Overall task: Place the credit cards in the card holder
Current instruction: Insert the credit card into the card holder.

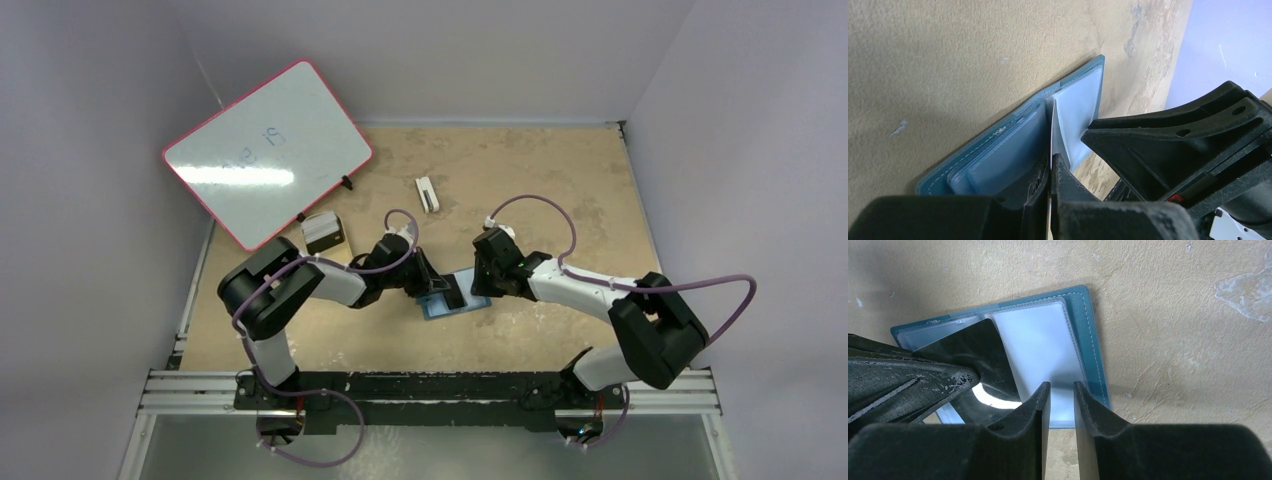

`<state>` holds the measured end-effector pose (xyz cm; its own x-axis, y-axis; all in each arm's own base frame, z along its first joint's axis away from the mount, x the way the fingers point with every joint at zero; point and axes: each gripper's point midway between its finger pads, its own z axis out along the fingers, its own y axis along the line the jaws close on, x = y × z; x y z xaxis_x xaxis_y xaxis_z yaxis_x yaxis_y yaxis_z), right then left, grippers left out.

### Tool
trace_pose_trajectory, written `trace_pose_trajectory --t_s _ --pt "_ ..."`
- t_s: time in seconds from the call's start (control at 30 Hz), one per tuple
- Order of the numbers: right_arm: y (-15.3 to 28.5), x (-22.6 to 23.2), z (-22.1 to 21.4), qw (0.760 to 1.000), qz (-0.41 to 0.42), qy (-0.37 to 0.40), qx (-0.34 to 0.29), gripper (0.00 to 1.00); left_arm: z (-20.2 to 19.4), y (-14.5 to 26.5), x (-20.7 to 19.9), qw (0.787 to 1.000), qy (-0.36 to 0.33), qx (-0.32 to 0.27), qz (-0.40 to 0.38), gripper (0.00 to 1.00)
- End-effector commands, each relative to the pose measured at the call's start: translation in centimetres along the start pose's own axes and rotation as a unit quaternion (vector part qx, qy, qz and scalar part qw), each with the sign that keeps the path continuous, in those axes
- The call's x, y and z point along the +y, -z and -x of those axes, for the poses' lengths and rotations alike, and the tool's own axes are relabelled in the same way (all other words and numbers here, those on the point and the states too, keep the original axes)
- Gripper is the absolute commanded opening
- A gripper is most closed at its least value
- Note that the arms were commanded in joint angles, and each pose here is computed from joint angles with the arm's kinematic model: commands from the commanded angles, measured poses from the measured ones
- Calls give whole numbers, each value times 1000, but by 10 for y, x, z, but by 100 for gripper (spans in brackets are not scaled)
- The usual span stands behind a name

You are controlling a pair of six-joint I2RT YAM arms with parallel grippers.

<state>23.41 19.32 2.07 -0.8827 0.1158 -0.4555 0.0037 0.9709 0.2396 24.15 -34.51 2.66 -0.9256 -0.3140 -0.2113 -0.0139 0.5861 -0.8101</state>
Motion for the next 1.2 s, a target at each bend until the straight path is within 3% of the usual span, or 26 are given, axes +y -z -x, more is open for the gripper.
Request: trace_pose_trajectory --t_s 0.0,0.5,0.7,0.8,1.17 --pt "1 2 5 1000 -3 -6 -2 27 -5 -3 11 999 23 6 33 0" --pt "3 4 12 1000 -3 -8 -14 27 0 -19 15 998 25 10 51 0" --pt "17 12 19 1000 15 -4 -20 31 9 -15 6 999 4 -6 52 19" --pt "23 10 25 999 11 -3 -32 36 16 -14 0 999 -2 -18 49 20" --pt "17 -4 39 999 1 -8 -42 35 28 -6 8 994 -29 -45 97 21"
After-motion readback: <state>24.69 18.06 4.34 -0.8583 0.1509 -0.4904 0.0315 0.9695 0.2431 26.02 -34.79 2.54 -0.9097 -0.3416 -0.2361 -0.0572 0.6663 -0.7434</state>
